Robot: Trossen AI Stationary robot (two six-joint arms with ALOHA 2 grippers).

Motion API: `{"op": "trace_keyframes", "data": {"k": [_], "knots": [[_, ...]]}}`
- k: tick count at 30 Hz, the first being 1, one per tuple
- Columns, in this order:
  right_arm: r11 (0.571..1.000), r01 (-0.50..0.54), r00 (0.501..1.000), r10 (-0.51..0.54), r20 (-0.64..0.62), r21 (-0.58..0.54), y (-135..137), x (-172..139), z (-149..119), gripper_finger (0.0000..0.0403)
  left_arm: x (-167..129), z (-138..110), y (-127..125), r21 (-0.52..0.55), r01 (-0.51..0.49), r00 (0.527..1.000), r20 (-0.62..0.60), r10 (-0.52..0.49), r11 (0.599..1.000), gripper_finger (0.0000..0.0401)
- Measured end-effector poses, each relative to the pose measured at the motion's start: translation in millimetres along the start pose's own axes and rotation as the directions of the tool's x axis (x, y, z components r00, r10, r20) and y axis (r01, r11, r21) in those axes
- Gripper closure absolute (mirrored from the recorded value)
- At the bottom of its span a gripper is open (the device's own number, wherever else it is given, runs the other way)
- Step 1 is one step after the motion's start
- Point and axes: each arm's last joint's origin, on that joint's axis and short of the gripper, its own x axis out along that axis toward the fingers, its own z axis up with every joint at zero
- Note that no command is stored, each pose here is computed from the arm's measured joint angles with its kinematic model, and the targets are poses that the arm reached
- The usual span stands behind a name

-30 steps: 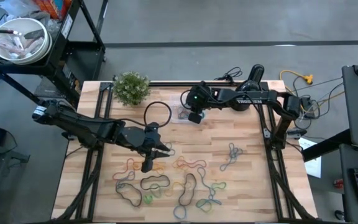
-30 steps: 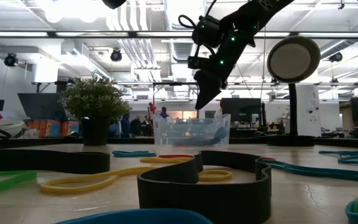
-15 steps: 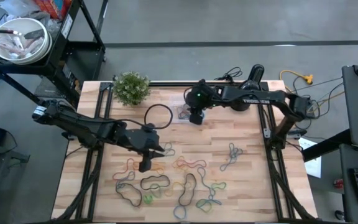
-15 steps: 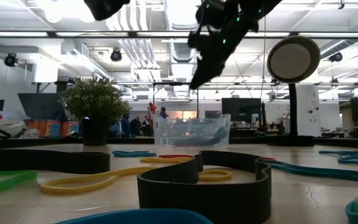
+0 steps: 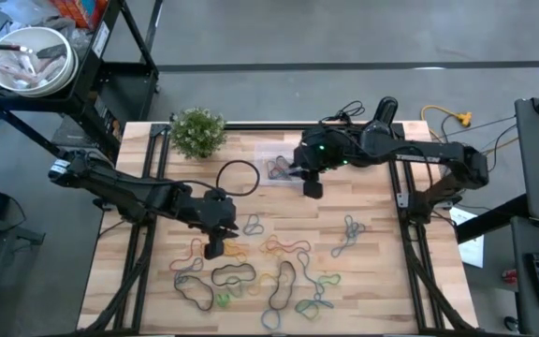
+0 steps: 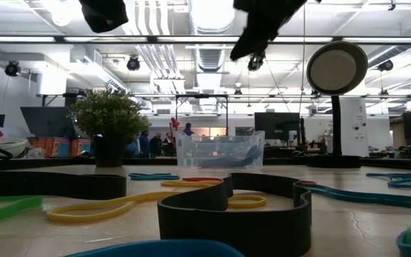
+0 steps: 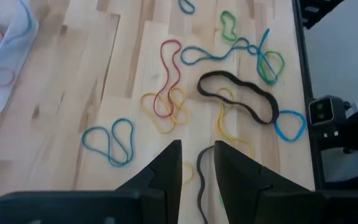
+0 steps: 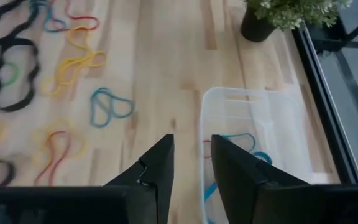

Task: Pick and place rubber bands into bin
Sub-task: Put the yellow rubberband into the transparent bin

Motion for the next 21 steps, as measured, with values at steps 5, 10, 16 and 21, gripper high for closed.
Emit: {"op": "trace_keyframes", "data": {"k": [5,10,16,21], "knots": [[0.998,-0.058,0.998,0.057,-0.014,-0.028,17,-23,-2,0.031,0,-9,3,-0.044,-0.019,0.995,-0.101,0.014,0.999,0.0324],[0.993,-0.097,0.995,0.097,-0.012,-0.06,34,-44,-5,0.0316,-1,-16,4,-0.064,-0.028,0.984,-0.177,0.016,0.998,0.0324],[0.986,-0.146,0.989,0.147,0.012,-0.074,54,-66,-8,0.0319,3,-21,-2,-0.04,-0.025,0.977,-0.212,0.016,0.999,0.0324],[0.98,-0.186,0.981,0.189,0.037,-0.074,68,-78,-9,0.0317,16,-28,-6,-0.006,-0.041,0.962,-0.27,0.038,0.999,0.0324]]}}
